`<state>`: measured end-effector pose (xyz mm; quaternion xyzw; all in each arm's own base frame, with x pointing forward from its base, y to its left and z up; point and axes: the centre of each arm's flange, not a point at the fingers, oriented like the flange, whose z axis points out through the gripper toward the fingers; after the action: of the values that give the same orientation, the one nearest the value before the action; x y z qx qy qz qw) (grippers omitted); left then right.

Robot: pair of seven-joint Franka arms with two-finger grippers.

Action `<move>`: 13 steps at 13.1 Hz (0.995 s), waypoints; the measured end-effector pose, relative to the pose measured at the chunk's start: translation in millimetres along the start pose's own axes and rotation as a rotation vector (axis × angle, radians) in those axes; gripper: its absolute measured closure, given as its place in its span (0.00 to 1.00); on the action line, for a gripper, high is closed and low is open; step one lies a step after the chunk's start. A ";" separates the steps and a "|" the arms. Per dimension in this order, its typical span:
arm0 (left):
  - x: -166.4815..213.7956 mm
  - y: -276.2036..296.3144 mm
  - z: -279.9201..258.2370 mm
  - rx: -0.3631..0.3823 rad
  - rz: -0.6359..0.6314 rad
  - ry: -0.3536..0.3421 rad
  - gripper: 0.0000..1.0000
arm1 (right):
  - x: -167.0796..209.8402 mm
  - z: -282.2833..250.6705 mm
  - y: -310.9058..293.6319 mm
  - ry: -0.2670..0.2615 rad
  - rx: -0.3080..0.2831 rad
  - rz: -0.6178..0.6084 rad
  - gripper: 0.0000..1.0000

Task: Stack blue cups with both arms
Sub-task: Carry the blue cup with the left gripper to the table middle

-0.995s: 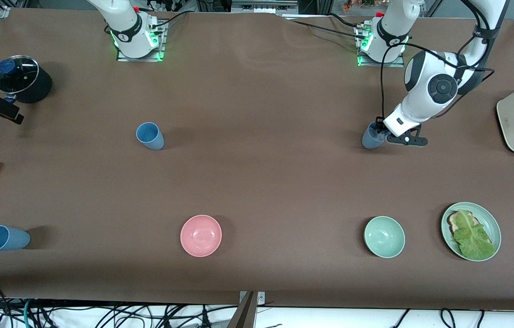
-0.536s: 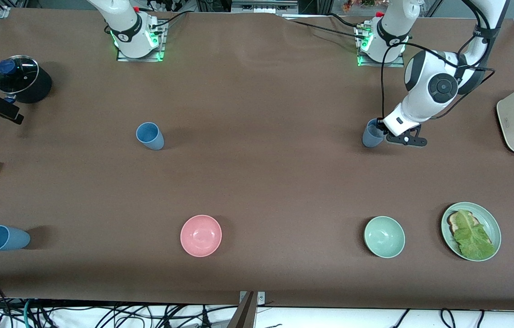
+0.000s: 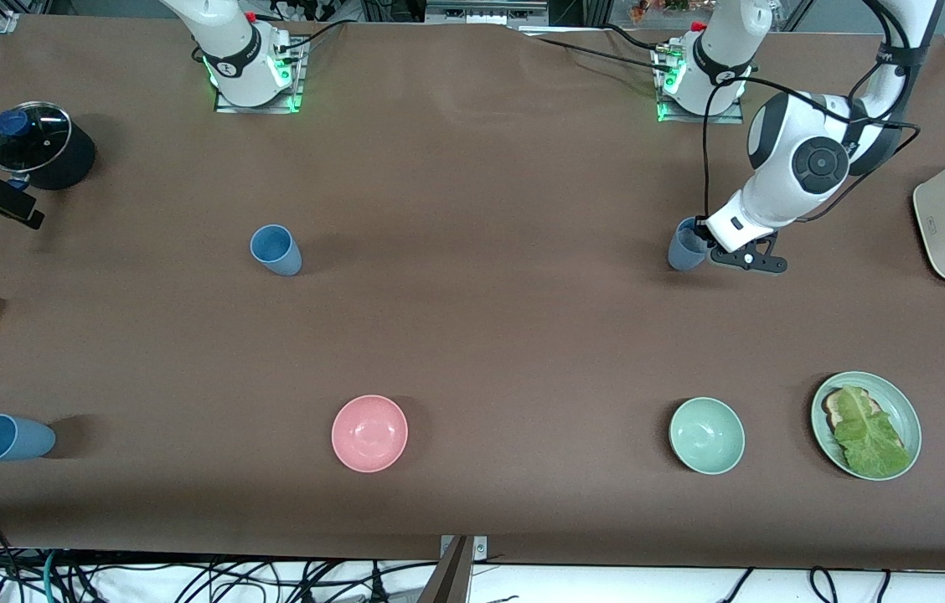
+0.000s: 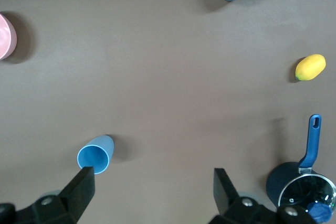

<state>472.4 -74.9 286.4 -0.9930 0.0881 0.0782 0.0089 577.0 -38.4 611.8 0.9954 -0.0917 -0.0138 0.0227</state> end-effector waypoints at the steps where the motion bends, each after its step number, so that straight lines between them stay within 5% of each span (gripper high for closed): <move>1: 10.0 12.6 -18.2 0.004 0.023 0.015 0.99 | 0.2 0.3 -0.1 0.000 0.000 0.000 0.00; 7: 52.8 192.5 -87.4 -0.017 -0.072 0.025 0.99 | 1.1 0.5 -0.7 0.004 0.000 -0.001 0.00; 13: 74.9 294.8 -35.7 -0.069 -0.127 -0.029 0.99 | 1.2 0.4 -0.8 0.005 0.001 -0.001 0.00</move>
<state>498.7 -379.2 308.8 -0.9950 0.0221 0.0950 -0.0190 578.3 -37.8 611.3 0.9955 -0.0912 -0.0113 0.0226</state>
